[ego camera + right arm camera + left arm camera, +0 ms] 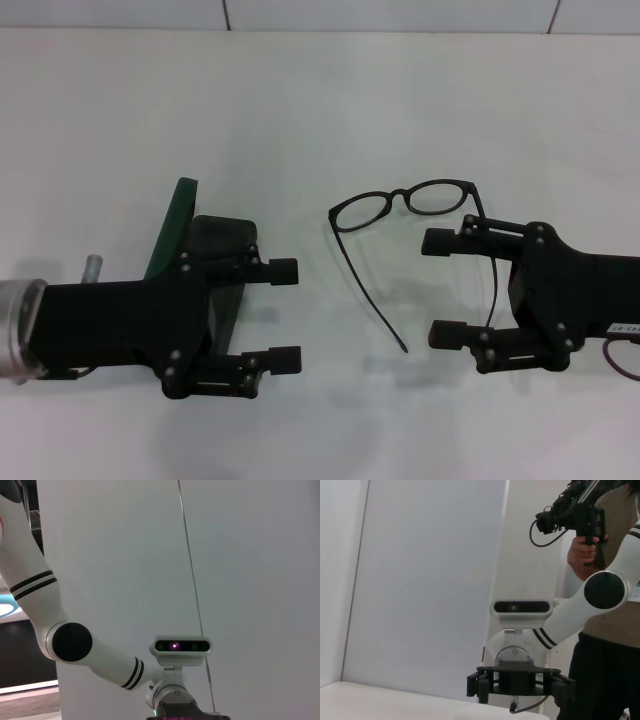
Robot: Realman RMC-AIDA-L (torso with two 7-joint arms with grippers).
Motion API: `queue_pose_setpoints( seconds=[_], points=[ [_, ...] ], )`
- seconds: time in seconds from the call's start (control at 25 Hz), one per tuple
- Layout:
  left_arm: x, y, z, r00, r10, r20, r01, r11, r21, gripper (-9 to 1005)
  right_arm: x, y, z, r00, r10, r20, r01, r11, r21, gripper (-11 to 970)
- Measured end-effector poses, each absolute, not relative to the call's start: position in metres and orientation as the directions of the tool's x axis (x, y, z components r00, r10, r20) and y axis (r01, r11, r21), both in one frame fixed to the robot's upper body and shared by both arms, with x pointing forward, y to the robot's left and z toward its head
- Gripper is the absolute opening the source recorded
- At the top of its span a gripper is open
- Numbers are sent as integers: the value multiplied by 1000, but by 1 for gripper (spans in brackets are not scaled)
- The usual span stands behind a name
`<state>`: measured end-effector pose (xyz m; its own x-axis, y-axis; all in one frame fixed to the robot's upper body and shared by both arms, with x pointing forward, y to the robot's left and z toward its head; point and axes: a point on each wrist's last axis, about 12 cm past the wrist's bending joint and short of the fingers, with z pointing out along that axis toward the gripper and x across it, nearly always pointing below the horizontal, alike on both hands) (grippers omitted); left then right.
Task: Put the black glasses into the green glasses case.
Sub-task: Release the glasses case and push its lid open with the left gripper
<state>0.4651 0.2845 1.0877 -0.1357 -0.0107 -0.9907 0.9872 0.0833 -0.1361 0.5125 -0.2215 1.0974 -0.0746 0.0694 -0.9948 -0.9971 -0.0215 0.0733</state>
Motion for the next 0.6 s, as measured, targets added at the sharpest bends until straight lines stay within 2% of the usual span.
queue_pose_setpoints(
  seconds=[0.6],
  points=[
    [466,284,1088,-143,-9,-990,986,81,-143,781,512,-222,1096,-49,78,-996,-999,-5,48,809]
  ],
)
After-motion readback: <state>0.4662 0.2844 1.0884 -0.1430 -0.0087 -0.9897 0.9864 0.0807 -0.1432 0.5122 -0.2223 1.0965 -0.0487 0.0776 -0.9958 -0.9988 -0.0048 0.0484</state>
